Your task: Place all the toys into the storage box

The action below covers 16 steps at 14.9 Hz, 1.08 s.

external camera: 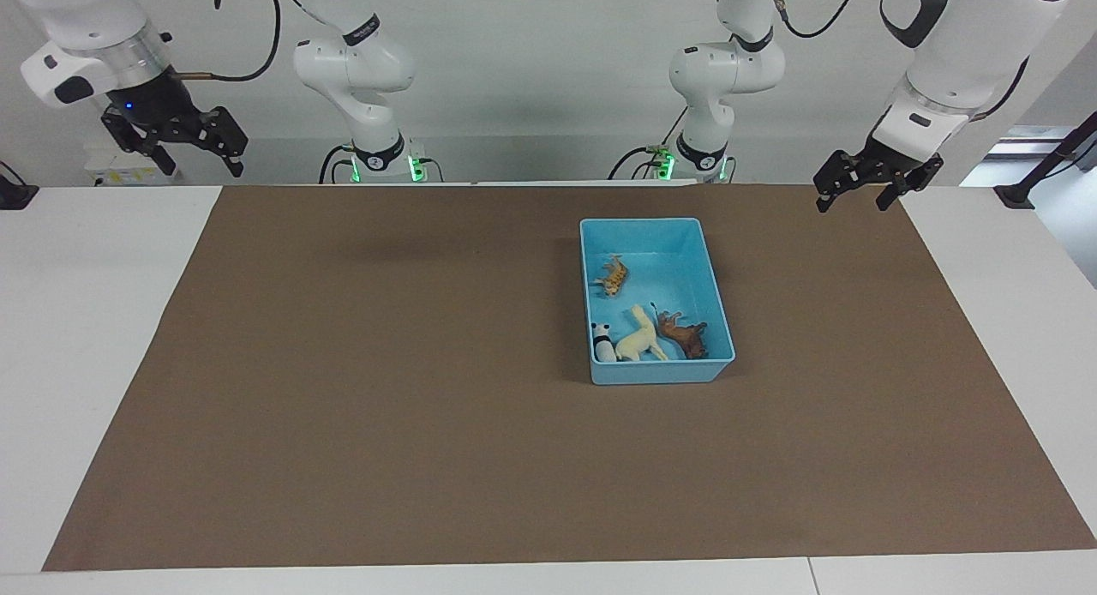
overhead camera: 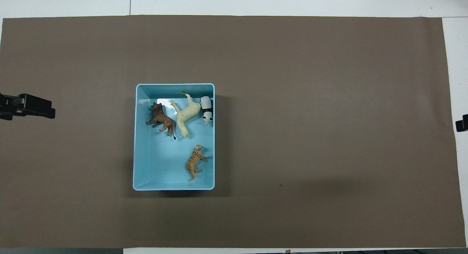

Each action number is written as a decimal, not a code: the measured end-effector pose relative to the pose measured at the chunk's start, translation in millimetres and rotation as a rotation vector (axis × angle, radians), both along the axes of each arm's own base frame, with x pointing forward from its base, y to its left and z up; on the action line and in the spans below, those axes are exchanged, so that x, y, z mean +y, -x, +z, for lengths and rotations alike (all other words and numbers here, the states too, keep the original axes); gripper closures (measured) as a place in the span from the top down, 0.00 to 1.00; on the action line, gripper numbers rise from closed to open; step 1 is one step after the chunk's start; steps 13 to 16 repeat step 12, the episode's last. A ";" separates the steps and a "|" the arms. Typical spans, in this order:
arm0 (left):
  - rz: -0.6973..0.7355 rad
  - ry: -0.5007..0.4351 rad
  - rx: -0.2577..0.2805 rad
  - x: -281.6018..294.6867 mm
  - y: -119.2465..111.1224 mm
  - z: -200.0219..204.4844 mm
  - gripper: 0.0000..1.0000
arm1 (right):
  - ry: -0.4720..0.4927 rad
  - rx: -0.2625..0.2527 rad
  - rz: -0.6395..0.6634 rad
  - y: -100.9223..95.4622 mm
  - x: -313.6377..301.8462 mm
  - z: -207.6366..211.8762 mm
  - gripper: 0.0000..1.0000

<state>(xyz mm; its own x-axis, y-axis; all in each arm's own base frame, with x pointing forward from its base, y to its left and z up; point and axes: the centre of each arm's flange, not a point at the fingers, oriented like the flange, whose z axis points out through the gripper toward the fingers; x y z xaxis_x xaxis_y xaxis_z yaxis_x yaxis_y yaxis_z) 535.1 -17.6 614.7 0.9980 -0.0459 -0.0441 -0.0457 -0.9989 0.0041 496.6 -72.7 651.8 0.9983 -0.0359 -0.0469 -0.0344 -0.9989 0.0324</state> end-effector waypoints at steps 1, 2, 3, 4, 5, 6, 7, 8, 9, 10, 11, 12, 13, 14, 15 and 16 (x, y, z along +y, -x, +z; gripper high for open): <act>0.000 0.000 0.000 0.0 0.0 0.0 1.00 | 0.001 0.001 0.000 -0.8 0.3 0.9 1.00; 0.000 0.000 0.000 0.0 0.0 0.0 1.00 | 0.001 0.006 -0.002 -1.8 -1.0 1.3 1.00; -0.001 0.000 0.000 0.0 -0.1 -0.1 1.00 | 0.003 0.008 -0.005 -3.5 -2.9 1.7 1.00; -0.001 0.000 0.000 0.0 -0.1 -0.1 1.00 | 0.005 0.008 -0.007 -5.2 -4.4 2.2 1.00; -0.001 0.000 0.000 0.0 -0.1 -0.1 1.00 | 0.006 0.005 -0.008 -6.8 -4.9 3.0 1.00; -0.001 0.000 0.000 -0.1 -0.1 -0.1 1.00 | 0.007 0.002 -0.008 -8.1 -5.0 4.6 1.00; -0.001 0.000 0.000 -0.1 -0.1 -0.1 1.00 | 0.008 -0.002 -0.008 -9.1 -5.2 6.4 1.00; -0.001 0.000 0.000 -0.1 -0.1 -0.1 1.00 | 0.009 -0.005 -0.008 -9.7 -5.3 8.3 1.00; -0.002 0.000 0.000 -0.1 -0.1 -0.1 1.00 | 0.009 -0.007 -0.008 -9.7 -5.3 9.8 1.00; -0.002 0.000 0.000 -0.3 -0.1 -0.1 1.00 | 0.010 -0.008 -0.008 -9.7 -5.1 10.8 1.00; -0.003 0.000 0.000 -0.5 -0.1 -0.1 1.00 | 0.010 -0.008 -0.008 -9.6 -4.9 11.3 1.00; -0.003 0.000 0.000 -0.8 -0.1 -0.1 1.00 | 0.010 -0.008 -0.008 -9.5 -4.9 11.4 1.00; -0.003 0.000 0.000 -0.8 -0.1 -0.1 1.00 | 0.010 -0.008 -0.008 -9.5 -4.9 11.4 1.00; -0.003 0.000 0.000 -0.8 -0.1 -0.1 1.00 | 0.010 -0.008 -0.008 -9.5 -4.9 11.4 1.00; -0.003 0.000 0.000 -0.8 -0.1 -0.1 1.00 | 0.010 -0.008 -0.008 -9.5 -4.9 11.4 1.00; -0.003 0.000 0.000 -0.8 -0.1 -0.1 1.00 | 0.010 -0.008 -0.008 -9.5 -4.9 11.4 1.00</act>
